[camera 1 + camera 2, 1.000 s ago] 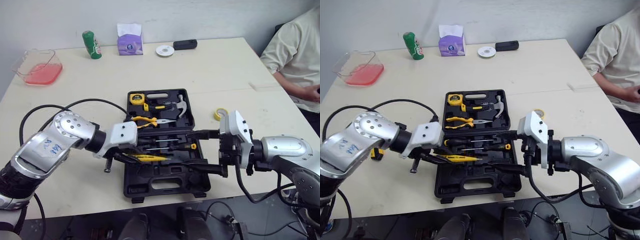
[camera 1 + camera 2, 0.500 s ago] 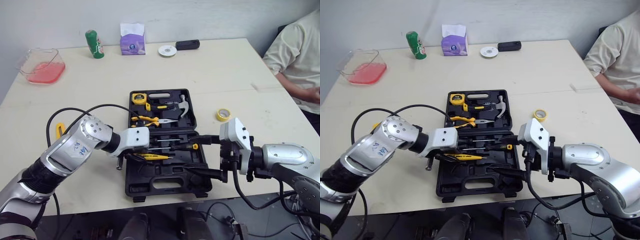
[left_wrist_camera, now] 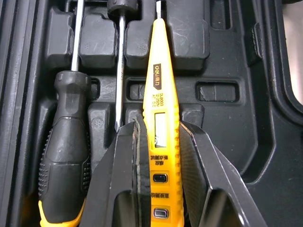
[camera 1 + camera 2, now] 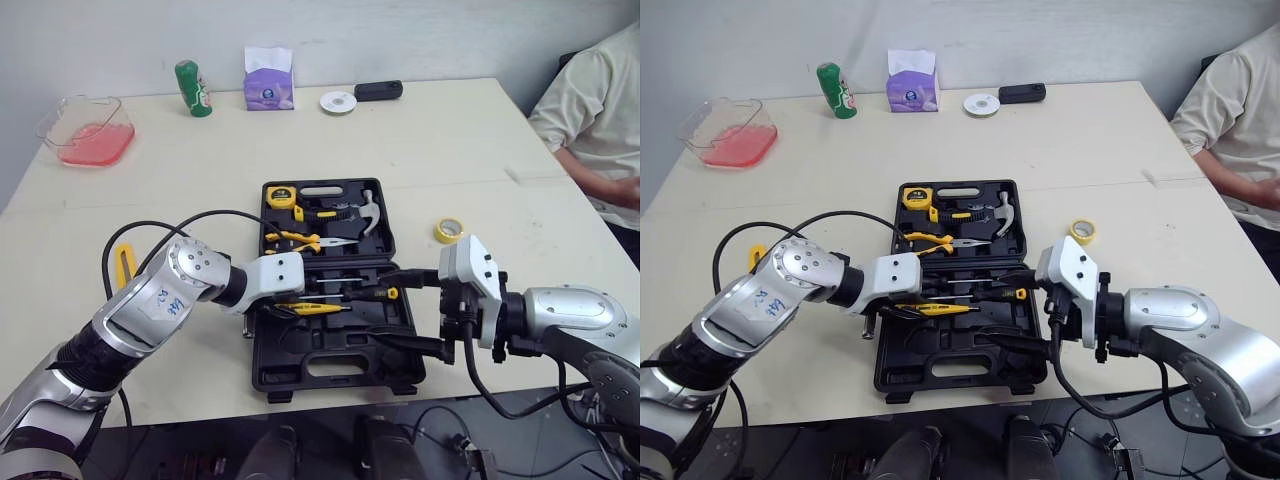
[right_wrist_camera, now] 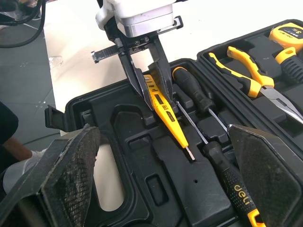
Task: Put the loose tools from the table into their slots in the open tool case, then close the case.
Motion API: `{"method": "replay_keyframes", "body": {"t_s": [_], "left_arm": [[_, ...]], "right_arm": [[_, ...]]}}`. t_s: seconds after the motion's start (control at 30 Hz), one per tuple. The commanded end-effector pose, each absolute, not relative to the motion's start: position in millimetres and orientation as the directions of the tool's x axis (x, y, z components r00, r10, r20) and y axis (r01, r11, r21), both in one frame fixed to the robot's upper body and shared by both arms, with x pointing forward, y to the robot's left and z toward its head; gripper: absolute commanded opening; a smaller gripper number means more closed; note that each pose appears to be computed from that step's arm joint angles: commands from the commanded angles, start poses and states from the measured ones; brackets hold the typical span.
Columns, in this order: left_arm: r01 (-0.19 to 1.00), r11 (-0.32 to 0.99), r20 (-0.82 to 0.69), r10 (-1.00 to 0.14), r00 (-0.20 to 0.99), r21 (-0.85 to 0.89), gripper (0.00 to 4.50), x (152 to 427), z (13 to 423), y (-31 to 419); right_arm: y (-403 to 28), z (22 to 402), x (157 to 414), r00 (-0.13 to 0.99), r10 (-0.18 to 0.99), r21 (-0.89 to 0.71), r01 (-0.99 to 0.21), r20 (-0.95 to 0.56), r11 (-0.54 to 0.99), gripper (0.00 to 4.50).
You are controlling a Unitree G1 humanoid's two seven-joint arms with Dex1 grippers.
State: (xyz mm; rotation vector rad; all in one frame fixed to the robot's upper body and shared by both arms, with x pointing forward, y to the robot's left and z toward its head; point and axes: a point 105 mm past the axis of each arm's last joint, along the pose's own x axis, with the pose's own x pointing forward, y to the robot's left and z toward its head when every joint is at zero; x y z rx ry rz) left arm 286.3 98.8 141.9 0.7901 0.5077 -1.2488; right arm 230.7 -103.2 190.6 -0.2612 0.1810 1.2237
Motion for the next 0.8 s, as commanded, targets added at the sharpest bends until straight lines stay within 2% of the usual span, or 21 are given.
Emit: {"method": "replay_keyframes", "body": {"t_s": [0.03, 0.13, 0.17, 0.27, 0.37, 0.47, 0.63, 0.7, 0.73, 0.8], "left_arm": [[0.965, 0.106, -0.700, -0.670, 0.246, 0.238, 2.86, 280, 151, 94], [0.979, 0.098, -0.651, -0.734, 0.194, 0.181, 4.31, 272, 163, 95], [0.982, 0.078, -0.624, -0.762, 0.171, 0.174, 4.49, 269, 168, 94], [0.977, 0.042, -0.527, -0.836, 0.150, 0.211, 4.49, 269, 178, 93], [0.961, -0.004, -0.437, -0.891, 0.123, 0.278, 4.49, 273, 170, 97], [0.956, -0.033, -0.385, -0.919, 0.086, 0.293, 3.54, 273, 158, 101], [0.953, -0.044, -0.382, -0.921, 0.078, 0.300, 1.25, 277, 138, 105], [0.951, -0.040, -0.373, -0.924, 0.081, 0.305, 0.19, 277, 134, 103], [0.953, -0.037, -0.369, -0.926, 0.081, 0.301, 0.03, 278, 132, 102], [0.953, -0.036, -0.366, -0.927, 0.081, 0.301, 0.03, 278, 130, 100]], "right_arm": [[-101, 194, 227, 0.318, 0.910, -0.124, -0.947, -0.266, 0.295, 4.50], [-101, 194, 226, 0.319, 0.909, -0.120, -0.947, -0.267, 0.297, 4.50], [-102, 193, 226, 0.319, 0.909, -0.119, -0.947, -0.267, 0.297, 4.50], [-102, 192, 226, 0.318, 0.909, -0.117, -0.948, -0.269, 0.297, 4.50], [-100, 191, 227, 0.314, 0.910, -0.117, -0.949, -0.269, 0.293, 4.50], [-99, 191, 229, 0.313, 0.912, -0.118, -0.949, -0.265, 0.291, 4.50], [-96, 190, 230, 0.303, 0.916, -0.120, -0.952, -0.263, 0.281, 4.50], [-94, 188, 230, 0.299, 0.916, -0.123, -0.954, -0.268, 0.275, 4.50], [-94, 188, 230, 0.297, 0.916, -0.124, -0.954, -0.269, 0.273, 4.50], [-94, 188, 230, 0.295, 0.917, -0.125, -0.955, -0.270, 0.271, 4.50]]}}
